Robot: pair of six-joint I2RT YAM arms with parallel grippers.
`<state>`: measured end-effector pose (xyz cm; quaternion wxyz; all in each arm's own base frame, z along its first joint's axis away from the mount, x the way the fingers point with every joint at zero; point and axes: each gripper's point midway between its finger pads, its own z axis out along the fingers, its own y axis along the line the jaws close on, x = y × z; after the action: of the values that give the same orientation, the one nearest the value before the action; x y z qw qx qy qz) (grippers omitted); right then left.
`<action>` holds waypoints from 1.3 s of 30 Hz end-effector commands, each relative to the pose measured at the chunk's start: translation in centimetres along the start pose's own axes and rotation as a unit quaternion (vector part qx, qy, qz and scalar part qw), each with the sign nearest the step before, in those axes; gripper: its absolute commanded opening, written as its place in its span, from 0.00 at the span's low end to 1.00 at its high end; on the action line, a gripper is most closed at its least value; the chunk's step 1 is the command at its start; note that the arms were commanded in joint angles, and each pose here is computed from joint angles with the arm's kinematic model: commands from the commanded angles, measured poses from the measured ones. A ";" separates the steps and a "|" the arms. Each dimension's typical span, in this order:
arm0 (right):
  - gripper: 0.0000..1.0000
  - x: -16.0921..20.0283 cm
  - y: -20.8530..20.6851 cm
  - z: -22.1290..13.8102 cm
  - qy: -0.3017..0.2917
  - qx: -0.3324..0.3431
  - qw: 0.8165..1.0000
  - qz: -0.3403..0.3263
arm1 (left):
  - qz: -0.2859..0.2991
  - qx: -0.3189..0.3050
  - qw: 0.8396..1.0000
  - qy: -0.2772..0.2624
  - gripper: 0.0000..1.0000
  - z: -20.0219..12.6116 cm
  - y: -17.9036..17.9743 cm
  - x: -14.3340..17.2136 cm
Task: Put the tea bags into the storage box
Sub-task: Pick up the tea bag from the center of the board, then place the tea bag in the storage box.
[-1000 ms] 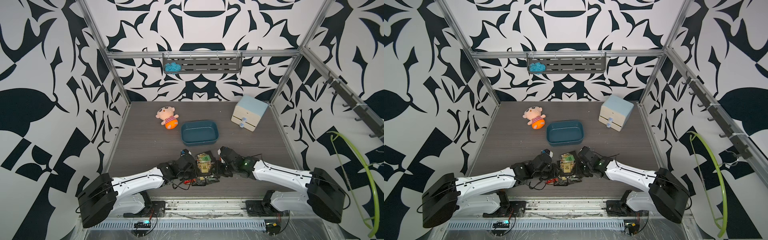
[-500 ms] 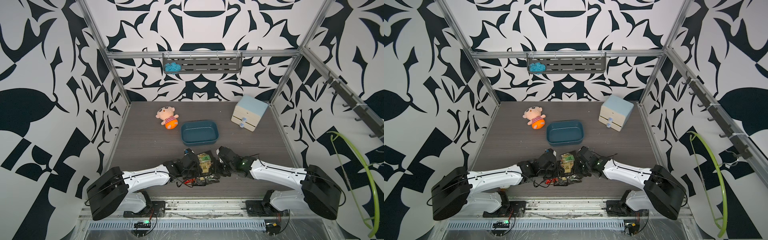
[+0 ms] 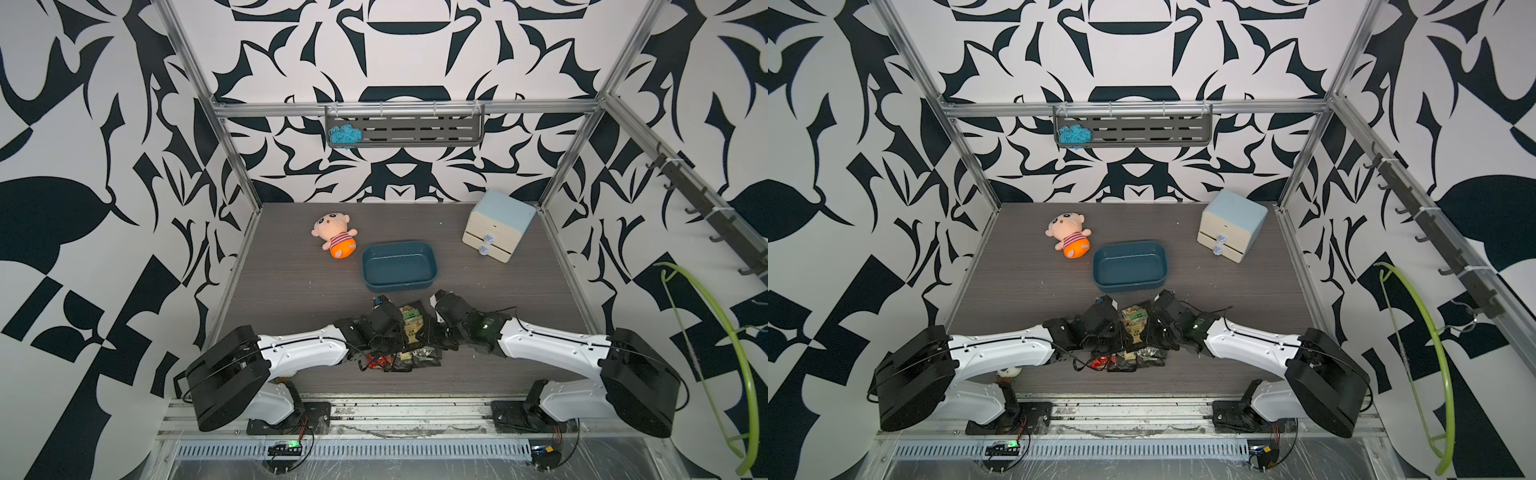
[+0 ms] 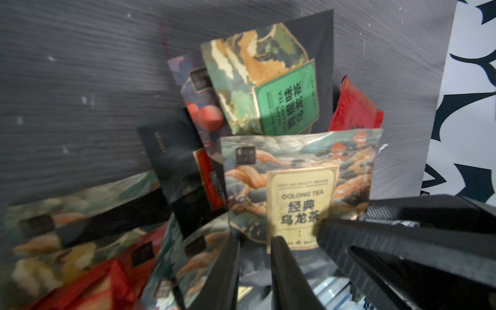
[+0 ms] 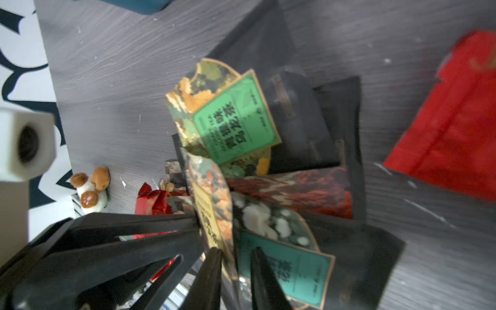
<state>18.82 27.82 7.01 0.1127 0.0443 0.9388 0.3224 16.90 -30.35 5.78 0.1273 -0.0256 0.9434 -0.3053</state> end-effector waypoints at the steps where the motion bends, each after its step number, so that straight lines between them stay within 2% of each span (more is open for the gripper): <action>1: 0.11 -0.9 2.3 -0.3 -0.011 -0.030 0.999 -0.012 | 0.009 -0.001 1.000 0.003 0.26 0.1 -0.7 -0.2; 4: 0.01 -0.9 1.8 -0.5 -0.015 -0.019 1.000 -0.014 | 0.009 -0.008 1.000 -0.003 0.26 -0.1 -0.6 -0.5; 5: 0.00 -1.0 1.6 -0.6 -0.018 -0.014 1.000 -0.015 | 0.009 -0.009 1.000 -0.009 0.26 -0.3 -0.7 -0.7; 12: 0.00 -2.0 1.9 -2.7 -0.048 0.000 0.998 -0.039 | 0.031 -0.042 0.997 -0.065 0.29 -3.4 -1.0 -3.1; 19: 0.00 -3.6 1.9 -7.2 -0.106 0.033 0.990 -0.085 | 0.037 -0.055 0.989 -0.135 0.34 -7.6 -1.0 -5.3; 23: 0.00 -5.2 0.5 -10.8 -0.152 0.103 0.976 -0.119 | 0.031 -0.062 0.982 -0.176 0.43 -10.4 -0.6 -6.4; 27: 0.00 -7.3 -0.5 -14.5 -0.207 0.175 0.950 -0.152 | 0.029 -0.084 0.972 -0.218 0.55 -13.2 0.9 -7.2; 30: 0.00 -9.0 -0.4 -16.6 -0.239 0.205 0.934 -0.171 | 0.026 -0.098 0.962 -0.253 0.62 -15.4 2.0 -7.8; 33: 0.00 -10.9 0.5 -18.1 -0.261 0.213 0.925 -0.175 | 0.016 -0.111 0.951 -0.287 0.68 -17.1 3.5 -8.3; 35: 0.00 -12.4 1.1 -18.5 -0.261 0.206 0.928 -0.170 | 0.007 -0.116 0.946 -0.301 0.69 -17.7 4.4 -8.5; 39: 0.00 -15.7 2.5 -18.4 -0.251 0.127 0.951 -0.125 | -0.012 -0.127 0.941 -0.314 0.71 -18.3 6.3 -8.8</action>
<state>28.02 15.51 23.57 0.3731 0.0291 0.9209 0.1090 20.88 -16.08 19.99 0.4040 -0.1342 0.8804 -0.2088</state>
